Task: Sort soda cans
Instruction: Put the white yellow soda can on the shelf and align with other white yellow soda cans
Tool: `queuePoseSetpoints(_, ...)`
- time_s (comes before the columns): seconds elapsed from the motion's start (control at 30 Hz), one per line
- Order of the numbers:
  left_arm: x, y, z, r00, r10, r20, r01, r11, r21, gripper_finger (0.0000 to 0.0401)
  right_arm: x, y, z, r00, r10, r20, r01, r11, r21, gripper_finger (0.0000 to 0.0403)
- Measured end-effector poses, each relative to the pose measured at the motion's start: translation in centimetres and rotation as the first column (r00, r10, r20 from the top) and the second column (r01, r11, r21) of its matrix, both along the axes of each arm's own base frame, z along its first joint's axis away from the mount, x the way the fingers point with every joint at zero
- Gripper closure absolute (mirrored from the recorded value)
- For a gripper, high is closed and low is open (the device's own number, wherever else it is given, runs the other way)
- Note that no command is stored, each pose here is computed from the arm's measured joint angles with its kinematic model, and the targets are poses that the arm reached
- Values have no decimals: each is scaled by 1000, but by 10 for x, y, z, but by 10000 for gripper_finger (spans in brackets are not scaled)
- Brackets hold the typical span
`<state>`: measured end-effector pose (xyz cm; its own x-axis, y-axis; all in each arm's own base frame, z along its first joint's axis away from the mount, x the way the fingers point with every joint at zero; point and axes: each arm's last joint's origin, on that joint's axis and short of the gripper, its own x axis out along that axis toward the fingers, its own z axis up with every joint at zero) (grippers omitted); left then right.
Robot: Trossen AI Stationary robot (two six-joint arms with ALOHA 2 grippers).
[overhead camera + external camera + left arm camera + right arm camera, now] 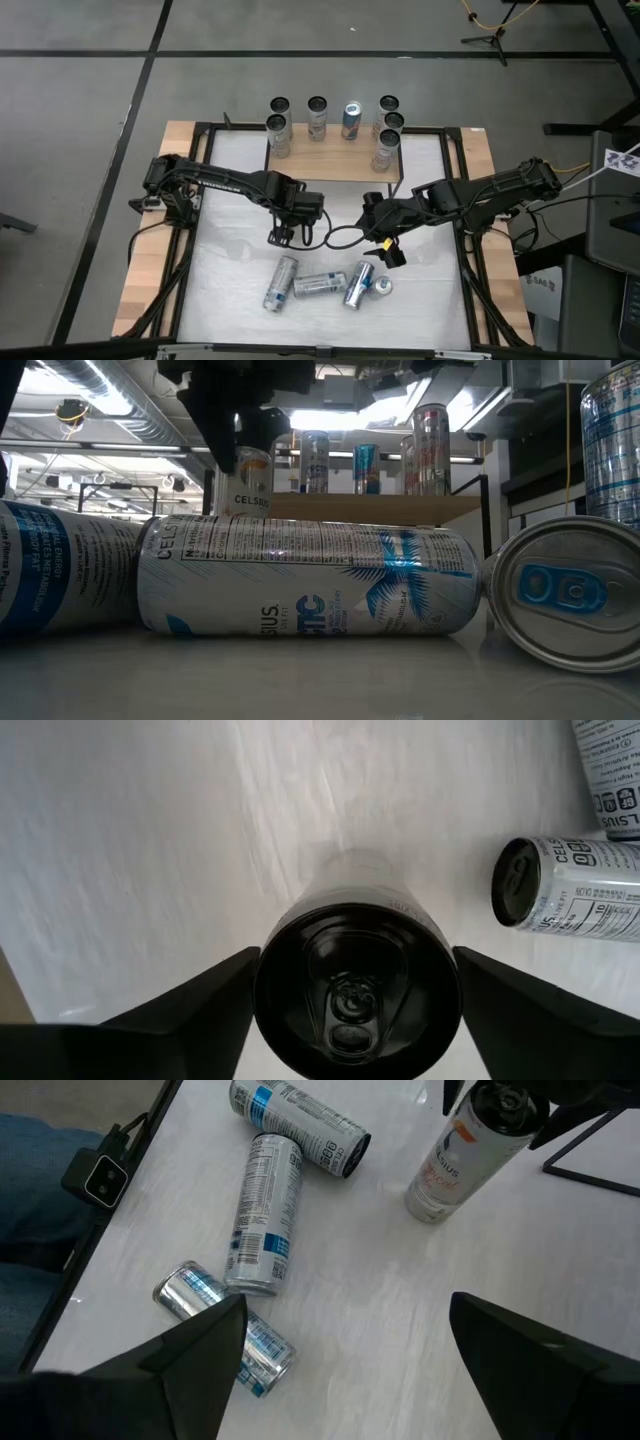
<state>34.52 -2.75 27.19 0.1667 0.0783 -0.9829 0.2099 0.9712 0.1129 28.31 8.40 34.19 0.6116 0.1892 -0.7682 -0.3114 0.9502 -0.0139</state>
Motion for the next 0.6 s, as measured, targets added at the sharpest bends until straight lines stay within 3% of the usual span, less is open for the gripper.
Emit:
queuePoseSetpoints(0.1, 0, 0, 0, 1000, 18, 1, -18, 1000, -2, 65, 0, 0, 0, 1000, 0, 0, 0, 1000, 0, 59)
queuePoseSetpoints(0.37, 0, 0, 0, 969, 246, 14, -246, 968, -42, 50, 0, 0, 0, 1000, 0, 0, 0, 1000, 0, 59)
queuePoseSetpoints(0.6, 0, 1, 0, 868, 496, 17, -492, 866, -91, 50, 0, 0, 0, 1000, 0, 0, 0, 1000, 0, 59)
